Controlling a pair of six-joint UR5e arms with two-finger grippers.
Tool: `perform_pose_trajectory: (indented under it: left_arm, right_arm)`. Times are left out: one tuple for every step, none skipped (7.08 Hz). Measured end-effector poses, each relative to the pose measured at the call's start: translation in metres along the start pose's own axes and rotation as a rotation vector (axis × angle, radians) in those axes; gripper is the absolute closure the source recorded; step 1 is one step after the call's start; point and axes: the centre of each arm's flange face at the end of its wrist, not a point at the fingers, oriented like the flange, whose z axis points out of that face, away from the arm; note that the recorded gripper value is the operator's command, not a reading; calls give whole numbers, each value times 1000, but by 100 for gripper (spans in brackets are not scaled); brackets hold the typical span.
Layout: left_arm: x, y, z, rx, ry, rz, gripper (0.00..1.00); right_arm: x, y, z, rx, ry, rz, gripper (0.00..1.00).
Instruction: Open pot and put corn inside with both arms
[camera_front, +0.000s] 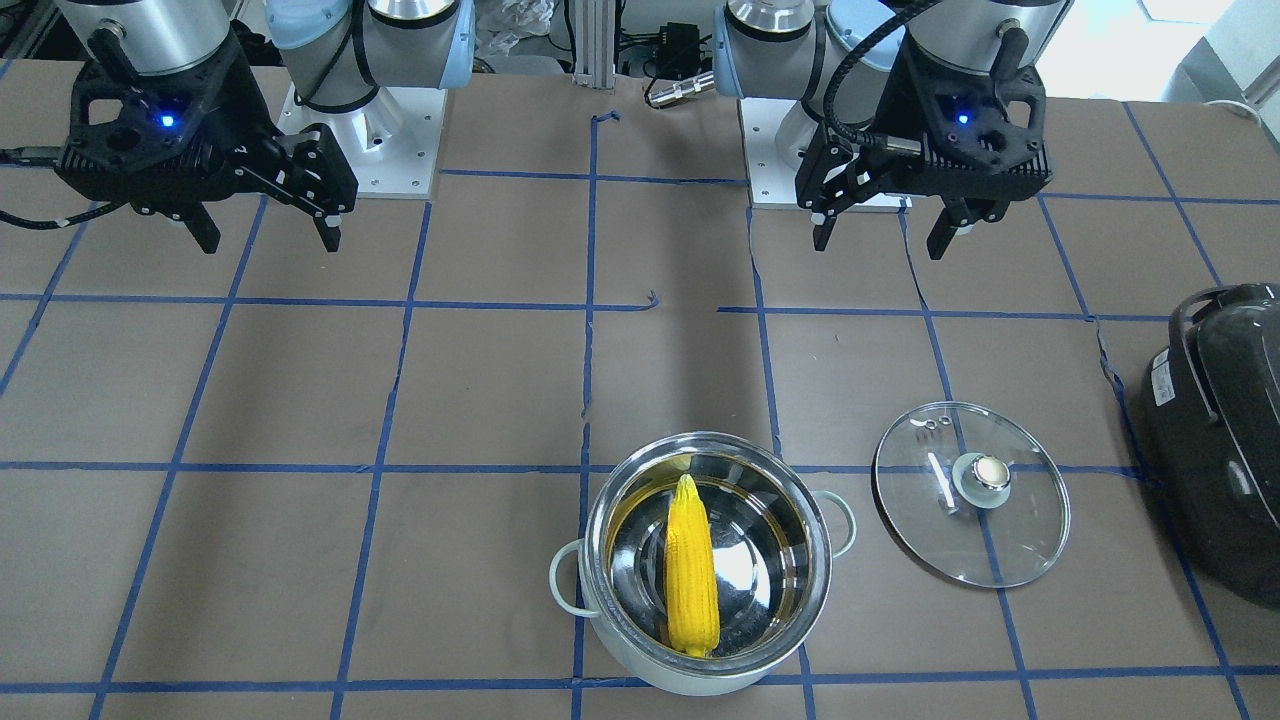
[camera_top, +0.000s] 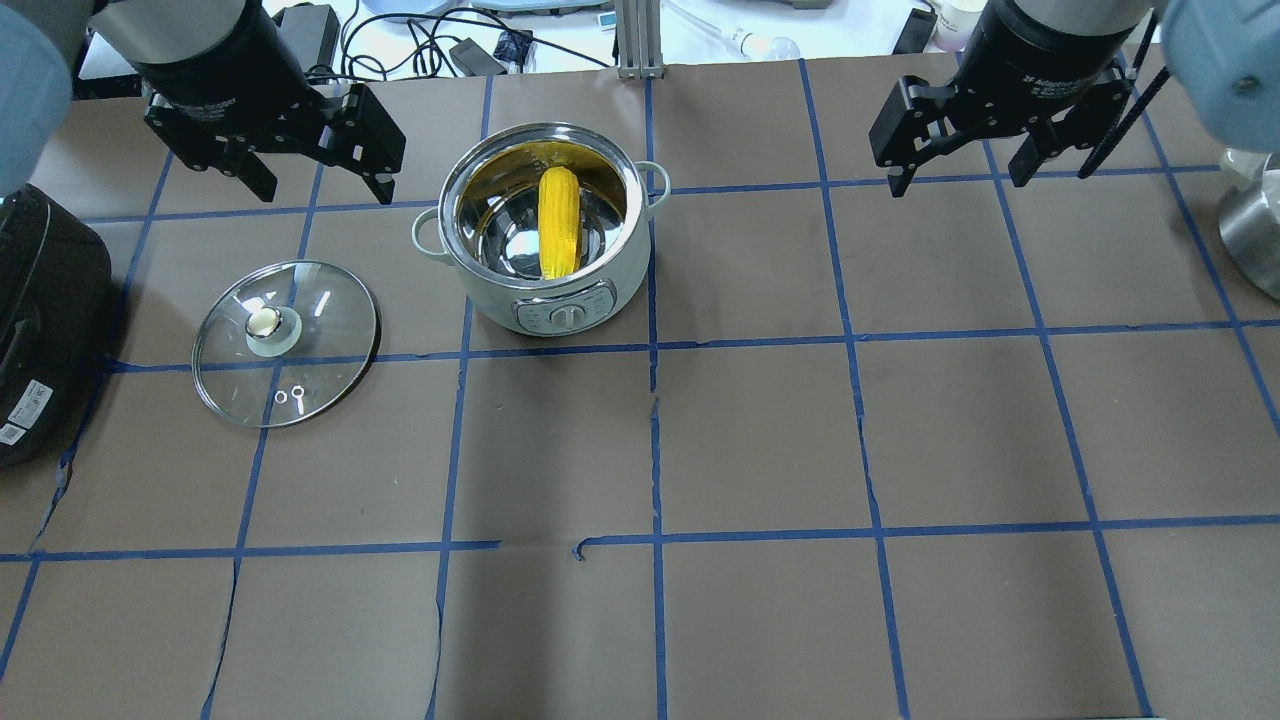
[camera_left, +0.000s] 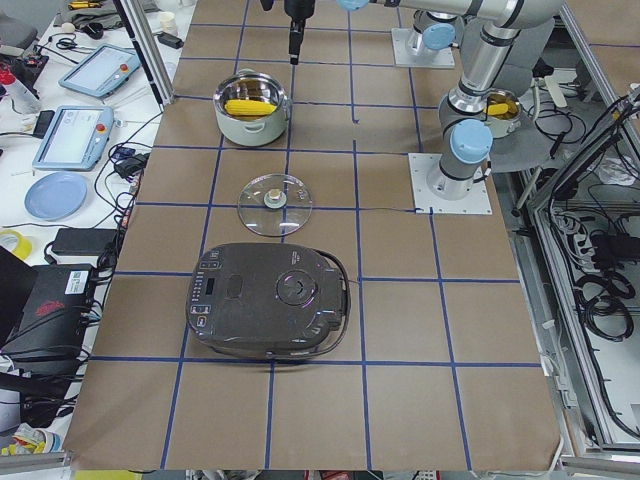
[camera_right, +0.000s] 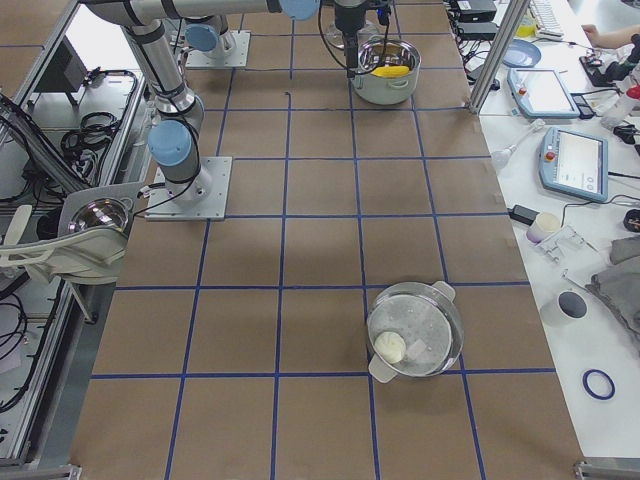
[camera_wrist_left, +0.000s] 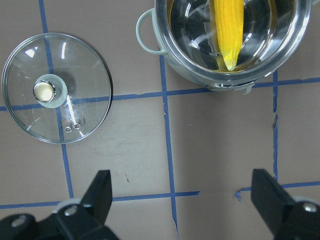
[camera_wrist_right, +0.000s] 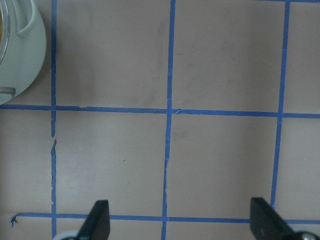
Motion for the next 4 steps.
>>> perform_pose_trajectory:
  left_arm:
    - [0, 0, 0, 0, 0, 0, 0]
    - [0, 0, 0, 0, 0, 0, 0]
    - [0, 0, 0, 0, 0, 0, 0]
    - [0, 0, 0, 0, 0, 0, 0]
  right_arm:
    - [0, 0, 0, 0, -1, 0, 0]
    - [-1, 0, 0, 0, -4, -1, 0]
    - [-1, 0, 1, 0, -8, -1, 0]
    - [-1, 0, 1, 0, -10, -1, 0]
